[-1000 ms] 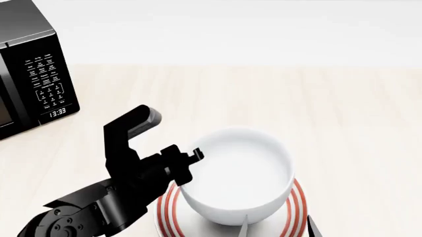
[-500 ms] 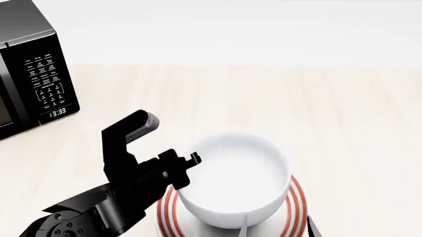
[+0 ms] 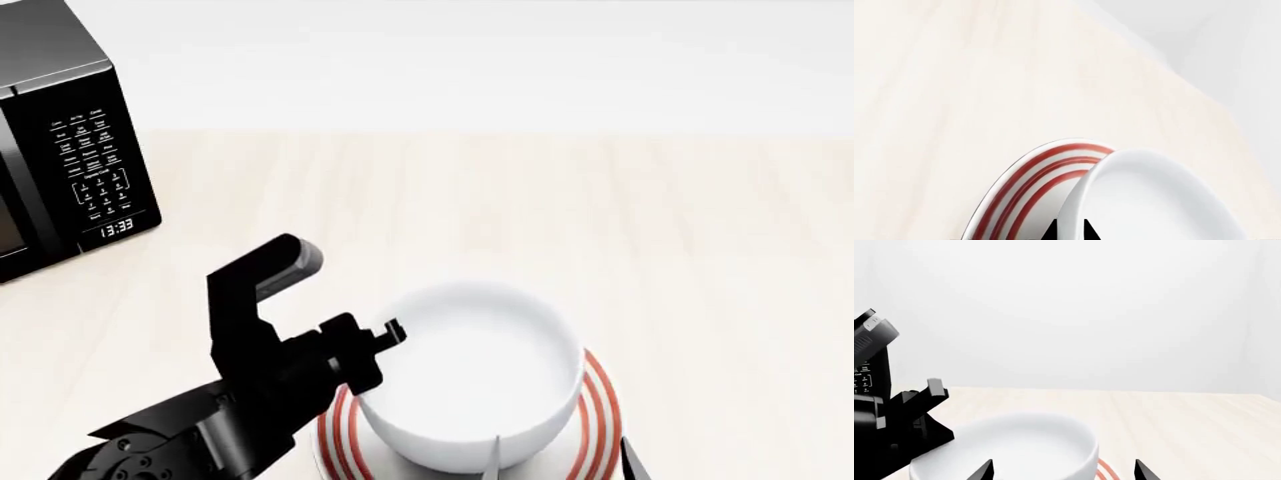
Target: Pick up the white bowl and put it on the plate.
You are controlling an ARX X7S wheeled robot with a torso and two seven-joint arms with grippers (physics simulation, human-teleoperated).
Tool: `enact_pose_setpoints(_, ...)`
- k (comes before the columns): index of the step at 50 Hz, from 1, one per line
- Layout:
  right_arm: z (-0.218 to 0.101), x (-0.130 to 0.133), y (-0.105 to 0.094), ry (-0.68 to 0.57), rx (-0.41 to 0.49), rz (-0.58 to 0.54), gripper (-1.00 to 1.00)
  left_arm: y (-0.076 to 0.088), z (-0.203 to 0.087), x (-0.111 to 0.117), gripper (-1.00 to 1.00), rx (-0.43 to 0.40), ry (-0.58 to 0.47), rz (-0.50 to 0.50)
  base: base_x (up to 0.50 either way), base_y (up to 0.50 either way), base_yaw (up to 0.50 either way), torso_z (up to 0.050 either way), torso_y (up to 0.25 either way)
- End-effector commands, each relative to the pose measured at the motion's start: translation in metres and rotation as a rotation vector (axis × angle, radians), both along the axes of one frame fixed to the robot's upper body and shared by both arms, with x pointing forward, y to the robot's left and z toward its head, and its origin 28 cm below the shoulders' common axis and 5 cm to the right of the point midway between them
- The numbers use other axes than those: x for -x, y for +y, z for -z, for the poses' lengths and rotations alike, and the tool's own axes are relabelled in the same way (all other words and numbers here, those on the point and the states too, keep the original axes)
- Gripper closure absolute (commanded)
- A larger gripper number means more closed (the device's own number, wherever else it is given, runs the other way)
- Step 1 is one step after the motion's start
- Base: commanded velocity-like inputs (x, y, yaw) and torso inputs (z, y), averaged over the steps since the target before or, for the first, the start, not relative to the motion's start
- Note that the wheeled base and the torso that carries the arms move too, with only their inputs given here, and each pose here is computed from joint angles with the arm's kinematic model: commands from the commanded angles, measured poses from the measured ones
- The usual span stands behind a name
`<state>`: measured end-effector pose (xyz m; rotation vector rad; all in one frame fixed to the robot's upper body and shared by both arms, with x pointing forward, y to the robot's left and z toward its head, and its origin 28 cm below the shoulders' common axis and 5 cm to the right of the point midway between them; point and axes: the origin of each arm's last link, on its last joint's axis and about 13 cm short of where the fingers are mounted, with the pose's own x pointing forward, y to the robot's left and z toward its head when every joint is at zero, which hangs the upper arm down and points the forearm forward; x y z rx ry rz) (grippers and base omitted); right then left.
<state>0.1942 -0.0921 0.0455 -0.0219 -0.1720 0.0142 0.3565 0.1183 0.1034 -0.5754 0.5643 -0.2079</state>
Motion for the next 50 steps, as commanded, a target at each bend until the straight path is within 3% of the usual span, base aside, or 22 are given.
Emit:
enact_pose_setpoints(1, -0.001, -0.002, 0.0, -0.015, 0.004, -0.006, -1.0, -0.007, -0.004, -0.002, 1.0, 0.047, -0.022, 0.023, 0.0, 0.0, 0.0, 0.0, 0.0)
enact_pose_setpoints(24, 0.0, -0.002, 0.0, -0.016, 0.002, -0.009, -1.0, -0.008, 0.004, -0.004, 1.0, -0.008, 0.014, 0.029, 0.0, 0.0, 0.0, 0.0, 0.0)
enact_pose_setpoints(25, 0.0, -0.002, 0.0, -0.015, 0.002, -0.008, -1.0, -0.008, 0.004, -0.004, -1.0, -0.004, 0.013, 0.028, 0.0, 0.0, 0.0, 0.0, 0.0)
enact_pose_setpoints(36, 0.001, -0.003, 0.0, -0.012, 0.001, -0.008, -1.0, 0.004, -0.012, 0.009, -1.0, -0.17, -0.236, -0.039, 0.0, 0.0, 0.0, 0.0, 0.0)
enact_pose_setpoints(50, -0.002, -0.003, 0.001, -0.02, 0.0, -0.009, -1.0, 0.018, -0.045, 0.035, -1.0, -0.27, -0.508, -0.137, 0.0, 0.0, 0.0, 0.0, 0.0)
